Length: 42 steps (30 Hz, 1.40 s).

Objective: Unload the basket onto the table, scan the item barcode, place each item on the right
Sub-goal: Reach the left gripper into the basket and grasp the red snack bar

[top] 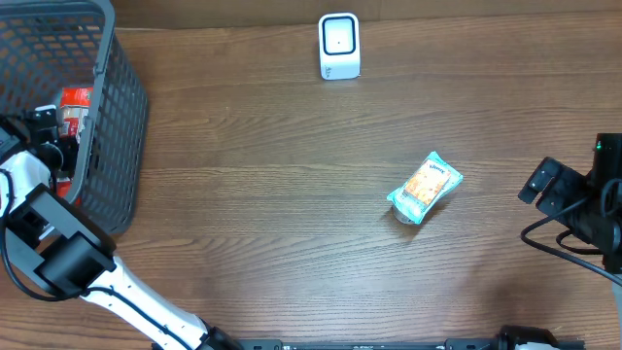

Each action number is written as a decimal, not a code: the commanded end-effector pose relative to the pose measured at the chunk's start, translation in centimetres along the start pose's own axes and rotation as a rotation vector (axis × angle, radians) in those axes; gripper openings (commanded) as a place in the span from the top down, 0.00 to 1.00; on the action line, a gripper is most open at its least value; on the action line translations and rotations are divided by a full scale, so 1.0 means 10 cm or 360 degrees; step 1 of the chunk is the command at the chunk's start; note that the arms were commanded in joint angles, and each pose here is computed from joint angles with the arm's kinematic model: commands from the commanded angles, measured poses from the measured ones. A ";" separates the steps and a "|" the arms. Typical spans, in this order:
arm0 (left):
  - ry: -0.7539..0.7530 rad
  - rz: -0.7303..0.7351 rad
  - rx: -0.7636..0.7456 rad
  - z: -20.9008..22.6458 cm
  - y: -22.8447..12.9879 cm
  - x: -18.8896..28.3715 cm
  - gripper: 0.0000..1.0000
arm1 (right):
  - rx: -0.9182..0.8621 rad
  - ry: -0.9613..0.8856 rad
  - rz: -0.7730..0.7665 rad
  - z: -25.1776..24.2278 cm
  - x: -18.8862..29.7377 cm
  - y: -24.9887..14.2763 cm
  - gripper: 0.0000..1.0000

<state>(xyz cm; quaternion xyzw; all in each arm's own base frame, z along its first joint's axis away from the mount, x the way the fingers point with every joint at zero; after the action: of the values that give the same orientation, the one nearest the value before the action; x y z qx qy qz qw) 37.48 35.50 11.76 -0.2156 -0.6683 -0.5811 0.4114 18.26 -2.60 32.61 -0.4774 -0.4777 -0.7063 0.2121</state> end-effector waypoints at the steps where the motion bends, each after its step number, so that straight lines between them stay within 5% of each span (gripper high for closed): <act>1: -0.0045 0.0024 0.0063 0.08 -0.11 -0.10 0.00 | -0.0019 0.0004 -0.0045 -0.01 0.06 0.04 0.00; 7: -0.0076 0.0078 0.0217 0.05 -0.16 -0.10 0.03 | -0.0019 0.0004 -0.0045 -0.01 0.06 0.04 0.00; 17: -0.0122 0.0166 0.0215 -0.09 -0.24 -0.15 0.25 | -0.0019 0.0004 -0.0045 -0.01 0.06 0.04 0.00; 21: -0.0130 0.0184 0.0207 -0.10 -0.28 -0.17 0.58 | -0.0019 0.0004 -0.0045 -0.01 0.06 0.04 0.00; 28: -0.0194 0.0055 0.0166 -0.11 -0.10 -0.06 0.91 | -0.0019 0.0004 -0.0045 -0.01 0.06 0.04 0.00; 42: -0.0035 -0.0561 0.0046 -0.18 0.89 1.50 0.96 | -0.0019 0.0004 -0.0045 -0.01 0.06 0.04 0.00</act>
<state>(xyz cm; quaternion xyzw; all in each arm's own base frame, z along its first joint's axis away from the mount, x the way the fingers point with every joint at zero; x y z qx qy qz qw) 36.89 34.87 17.28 -0.1823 -0.7043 -0.5670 0.3863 18.26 -2.60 32.61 -0.4773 -0.4776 -0.7064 0.2122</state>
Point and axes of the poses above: each gripper's point midway between its finger pads, its own x axis back along the fingers, its own z axis along the line the jaws close on, y = z × x, the point moved 10 cm from there along x, back along the fingers, and after that the axes turned 4 degrees about x, right-handed, at the moved point
